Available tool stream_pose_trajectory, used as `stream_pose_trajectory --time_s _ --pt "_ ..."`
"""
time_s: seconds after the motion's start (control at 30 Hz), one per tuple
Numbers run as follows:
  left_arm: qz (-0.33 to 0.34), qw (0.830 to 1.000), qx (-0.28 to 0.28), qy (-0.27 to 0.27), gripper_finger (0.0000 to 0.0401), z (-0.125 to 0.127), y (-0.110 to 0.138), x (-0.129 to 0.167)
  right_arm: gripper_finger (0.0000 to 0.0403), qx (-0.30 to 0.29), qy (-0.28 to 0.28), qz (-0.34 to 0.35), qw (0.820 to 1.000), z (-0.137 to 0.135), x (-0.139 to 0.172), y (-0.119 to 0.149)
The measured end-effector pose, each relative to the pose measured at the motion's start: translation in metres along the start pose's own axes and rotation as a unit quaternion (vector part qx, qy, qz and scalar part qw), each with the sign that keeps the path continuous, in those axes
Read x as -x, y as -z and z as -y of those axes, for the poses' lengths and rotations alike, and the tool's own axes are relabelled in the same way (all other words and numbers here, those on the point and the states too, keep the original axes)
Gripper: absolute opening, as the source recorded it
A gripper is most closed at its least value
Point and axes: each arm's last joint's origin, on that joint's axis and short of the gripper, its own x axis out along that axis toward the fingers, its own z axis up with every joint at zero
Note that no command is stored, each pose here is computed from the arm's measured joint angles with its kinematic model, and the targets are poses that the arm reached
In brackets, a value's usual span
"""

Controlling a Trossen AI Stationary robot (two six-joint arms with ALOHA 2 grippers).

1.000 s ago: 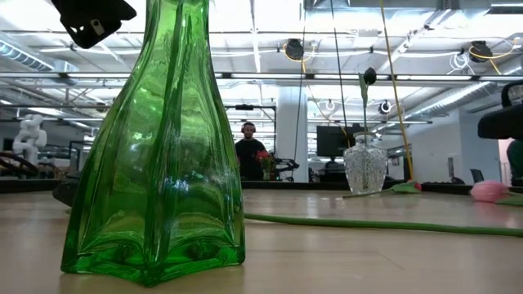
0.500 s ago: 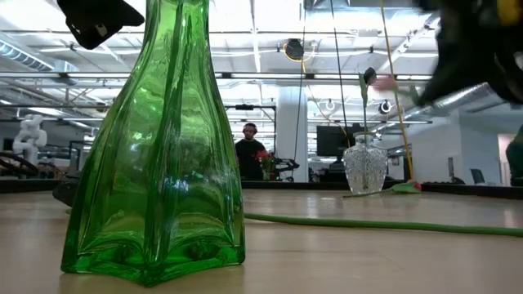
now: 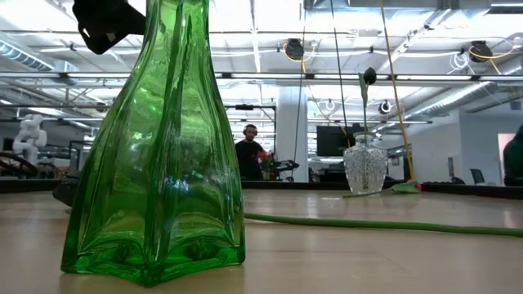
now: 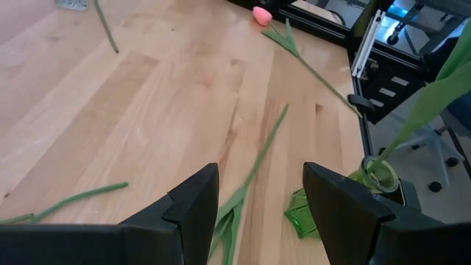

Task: Sort flowers into vase by color
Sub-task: Put the top pink flower into the green vase

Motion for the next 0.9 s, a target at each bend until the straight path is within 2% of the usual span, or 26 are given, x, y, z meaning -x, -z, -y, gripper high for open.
stream_pose_trajectory --time_s 0.13,0.27,0.4,0.53,0.7,0.9 --pt "0.001 1.0 0.001 0.001 0.0206 0.0 0.0 0.0 0.0 0.028 -0.054 0.04 0.997 -0.016 -0.01 0.004" --pt "0.001 1.0 0.002 0.001 0.0206 0.0 0.0 0.0 0.0 0.058 -0.118 0.088 0.987 -0.029 -0.033 0.022" --pt "0.003 1.0 0.004 0.003 0.0206 0.001 -0.001 0.0 0.0 0.114 -0.142 0.138 0.974 -0.033 -0.052 0.044" --pt "0.003 1.0 0.004 0.004 0.0206 0.001 -0.001 0.0 0.0 0.118 -0.169 0.169 0.964 -0.032 -0.064 0.055" --pt "0.003 1.0 0.004 0.004 0.0206 0.001 -0.001 0.0 0.0 0.092 -0.196 0.155 0.964 -0.024 -0.081 0.065" --pt "0.002 1.0 0.003 0.003 0.0206 0.001 0.0 0.0 0.0 0.112 -0.193 0.105 0.969 -0.016 -0.095 0.08"
